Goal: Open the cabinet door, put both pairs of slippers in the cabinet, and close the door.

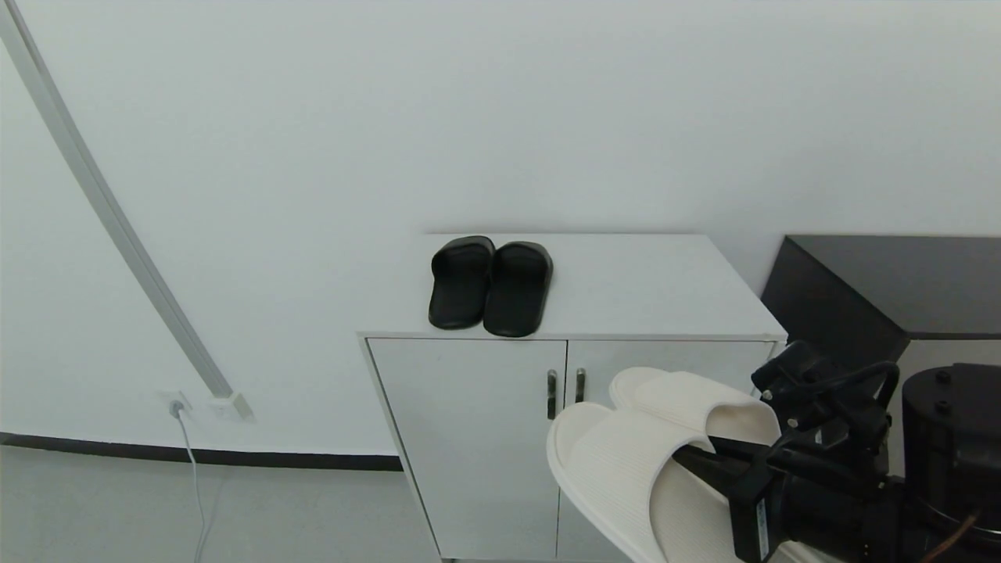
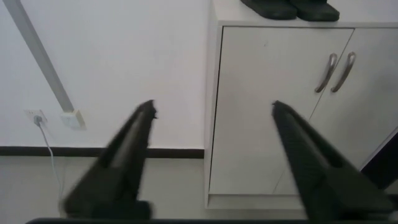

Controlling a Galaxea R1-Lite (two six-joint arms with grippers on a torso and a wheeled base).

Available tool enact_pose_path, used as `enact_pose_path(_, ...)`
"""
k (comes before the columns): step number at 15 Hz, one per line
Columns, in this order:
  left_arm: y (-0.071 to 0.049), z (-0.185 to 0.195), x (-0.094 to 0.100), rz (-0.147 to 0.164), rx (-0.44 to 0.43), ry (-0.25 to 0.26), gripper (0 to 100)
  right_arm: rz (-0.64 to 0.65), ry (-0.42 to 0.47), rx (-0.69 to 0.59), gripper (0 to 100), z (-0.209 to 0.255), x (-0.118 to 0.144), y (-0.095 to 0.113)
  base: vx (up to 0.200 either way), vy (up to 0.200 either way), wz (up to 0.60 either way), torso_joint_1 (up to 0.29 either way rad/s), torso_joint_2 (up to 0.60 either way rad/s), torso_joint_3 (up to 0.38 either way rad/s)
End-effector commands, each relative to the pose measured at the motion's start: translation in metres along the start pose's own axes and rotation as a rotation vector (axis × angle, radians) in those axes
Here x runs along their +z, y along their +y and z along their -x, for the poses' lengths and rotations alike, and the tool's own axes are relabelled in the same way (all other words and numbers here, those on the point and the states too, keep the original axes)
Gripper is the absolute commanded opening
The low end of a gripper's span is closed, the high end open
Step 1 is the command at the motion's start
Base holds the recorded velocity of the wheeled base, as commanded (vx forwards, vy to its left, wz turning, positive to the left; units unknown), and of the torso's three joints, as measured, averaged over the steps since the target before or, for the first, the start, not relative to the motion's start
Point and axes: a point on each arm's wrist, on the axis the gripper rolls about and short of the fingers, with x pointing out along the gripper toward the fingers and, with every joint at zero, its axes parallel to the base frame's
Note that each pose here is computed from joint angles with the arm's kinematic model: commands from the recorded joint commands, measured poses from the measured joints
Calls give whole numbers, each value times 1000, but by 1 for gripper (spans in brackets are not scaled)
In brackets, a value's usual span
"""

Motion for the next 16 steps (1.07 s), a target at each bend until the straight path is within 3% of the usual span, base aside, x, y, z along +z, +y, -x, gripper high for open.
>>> enact_pose_path(1,0,0,0,0,0,1,100,9,10,0,0,-1,-2,0,0,0,0,-232,544,315)
enact_pose_path(16,0,0,0,-3,0,2,100,30,21,4,0,3,-8,-1,0,0,0,-189,514,321)
